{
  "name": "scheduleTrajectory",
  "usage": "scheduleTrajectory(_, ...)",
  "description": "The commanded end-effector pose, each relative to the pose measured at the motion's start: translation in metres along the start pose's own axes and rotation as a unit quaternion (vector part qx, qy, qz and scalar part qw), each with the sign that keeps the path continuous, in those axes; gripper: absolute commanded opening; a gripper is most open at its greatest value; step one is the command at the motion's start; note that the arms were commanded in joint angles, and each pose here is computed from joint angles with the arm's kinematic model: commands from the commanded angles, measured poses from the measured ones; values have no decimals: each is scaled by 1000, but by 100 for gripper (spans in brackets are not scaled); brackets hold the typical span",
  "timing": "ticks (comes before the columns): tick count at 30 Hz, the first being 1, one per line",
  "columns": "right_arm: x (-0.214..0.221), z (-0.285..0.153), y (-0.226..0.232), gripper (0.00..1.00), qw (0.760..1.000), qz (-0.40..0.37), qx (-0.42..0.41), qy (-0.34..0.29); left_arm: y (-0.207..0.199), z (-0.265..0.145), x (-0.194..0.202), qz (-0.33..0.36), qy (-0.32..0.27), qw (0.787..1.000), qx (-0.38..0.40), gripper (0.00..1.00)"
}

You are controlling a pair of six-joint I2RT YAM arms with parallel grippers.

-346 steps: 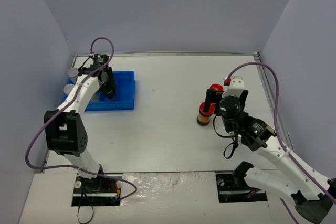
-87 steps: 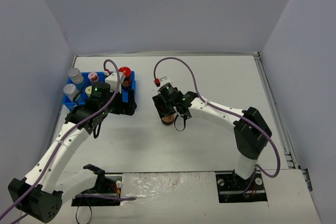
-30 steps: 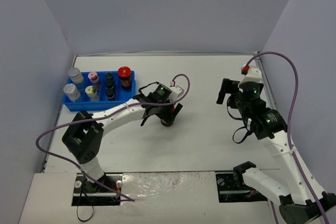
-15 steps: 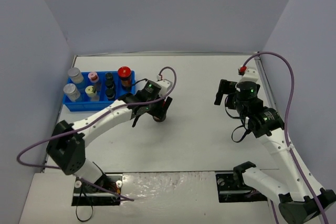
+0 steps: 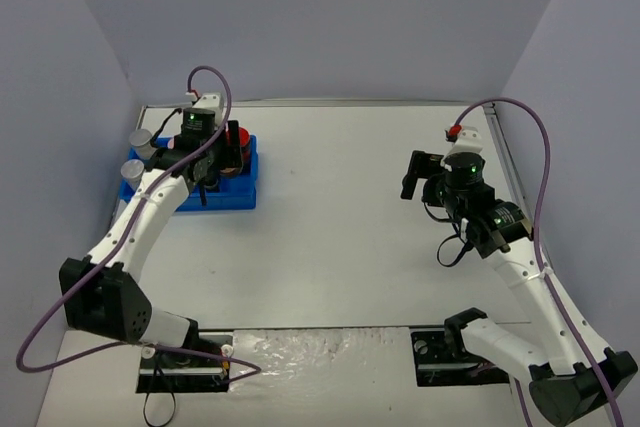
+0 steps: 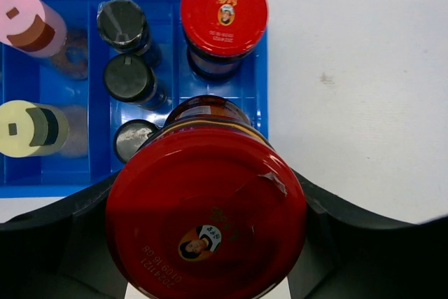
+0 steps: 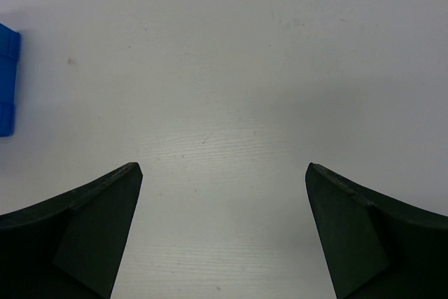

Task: Organize the condiment bottles

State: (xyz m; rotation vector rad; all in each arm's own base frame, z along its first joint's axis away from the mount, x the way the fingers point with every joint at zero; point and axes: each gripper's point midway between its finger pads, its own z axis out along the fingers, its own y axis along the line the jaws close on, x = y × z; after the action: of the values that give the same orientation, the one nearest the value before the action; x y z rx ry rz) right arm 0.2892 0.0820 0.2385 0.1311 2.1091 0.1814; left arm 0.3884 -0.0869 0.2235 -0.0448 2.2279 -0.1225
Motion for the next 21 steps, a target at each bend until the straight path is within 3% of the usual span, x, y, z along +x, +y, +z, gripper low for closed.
scheduleTrajectory(1, -17, 4, 9, 100, 999, 10, -18, -29, -7, 3, -61, -33, -80, 996, 26, 0)
scheduleTrajectory(11, -10, 2, 6, 100, 999, 9, -16, -26, -11, 39, -54, -44, -58, 997, 38, 0)
scheduleTrajectory(21, -6, 7, 5, 100, 1000, 5, -12, -18, -8, 78, -20, -46, -12, 999, 26, 3)
